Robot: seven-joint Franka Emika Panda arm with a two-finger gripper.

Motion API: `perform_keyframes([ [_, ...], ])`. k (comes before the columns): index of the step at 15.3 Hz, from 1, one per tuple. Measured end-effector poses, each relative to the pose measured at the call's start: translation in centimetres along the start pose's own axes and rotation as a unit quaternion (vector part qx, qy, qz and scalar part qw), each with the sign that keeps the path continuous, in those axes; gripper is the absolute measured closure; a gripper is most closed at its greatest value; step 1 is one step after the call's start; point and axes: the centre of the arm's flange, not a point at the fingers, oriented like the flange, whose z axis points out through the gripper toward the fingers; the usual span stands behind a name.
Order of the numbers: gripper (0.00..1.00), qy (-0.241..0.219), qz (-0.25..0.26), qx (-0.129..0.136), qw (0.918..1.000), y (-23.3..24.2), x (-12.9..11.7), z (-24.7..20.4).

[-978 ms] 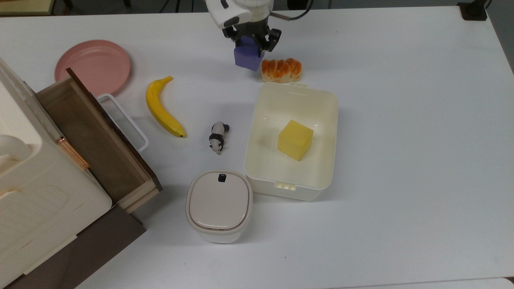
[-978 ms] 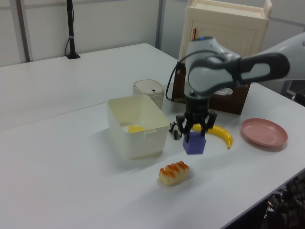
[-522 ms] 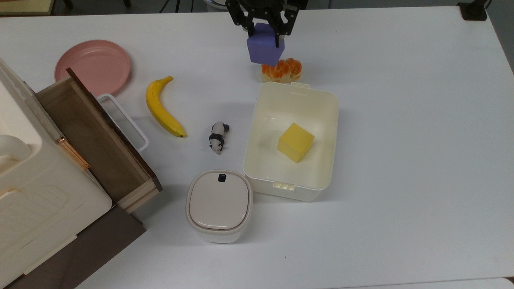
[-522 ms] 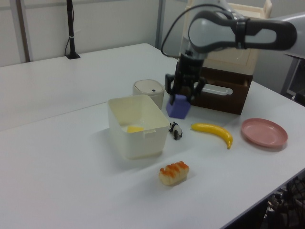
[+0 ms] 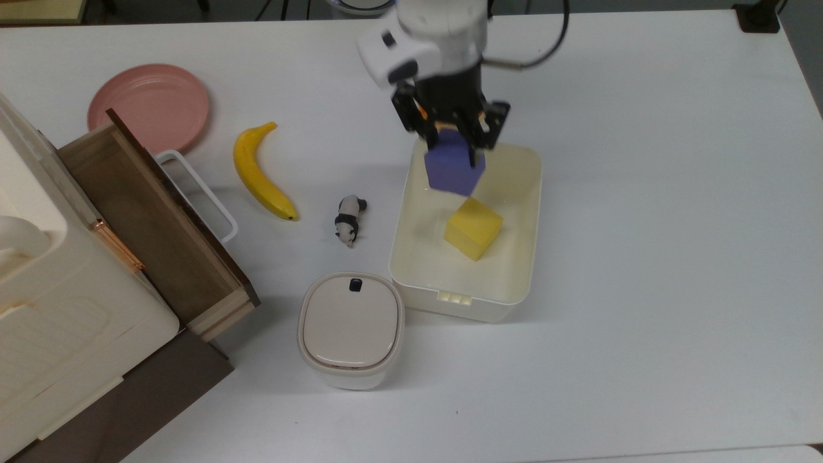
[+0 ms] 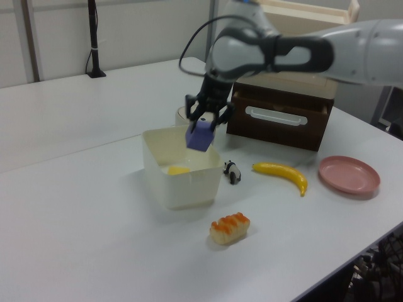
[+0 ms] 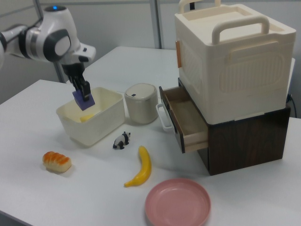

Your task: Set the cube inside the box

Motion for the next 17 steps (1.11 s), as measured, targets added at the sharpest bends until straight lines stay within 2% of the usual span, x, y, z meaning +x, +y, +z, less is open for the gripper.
perform_keyframes([
  [3, 0.44, -0.003, 0.003, -0.004, 1.0, -1.8, 0.1, 2.8],
  [4, 0.31, -0.003, 0.01, -0.004, 0.9999, -2.2, 0.4, 3.2],
  [7, 0.02, 0.003, 0.014, -0.002, 0.9999, -2.4, 1.0, 2.9],
  [12, 0.0, 0.027, 0.011, -0.005, 0.9996, -2.0, 1.9, 0.3],
  [14, 0.0, 0.019, -0.005, -0.032, 0.9993, -1.2, 1.5, -1.5],
  [17, 0.0, -0.028, -0.063, -0.077, 0.9946, 0.9, 0.0, -4.2],
])
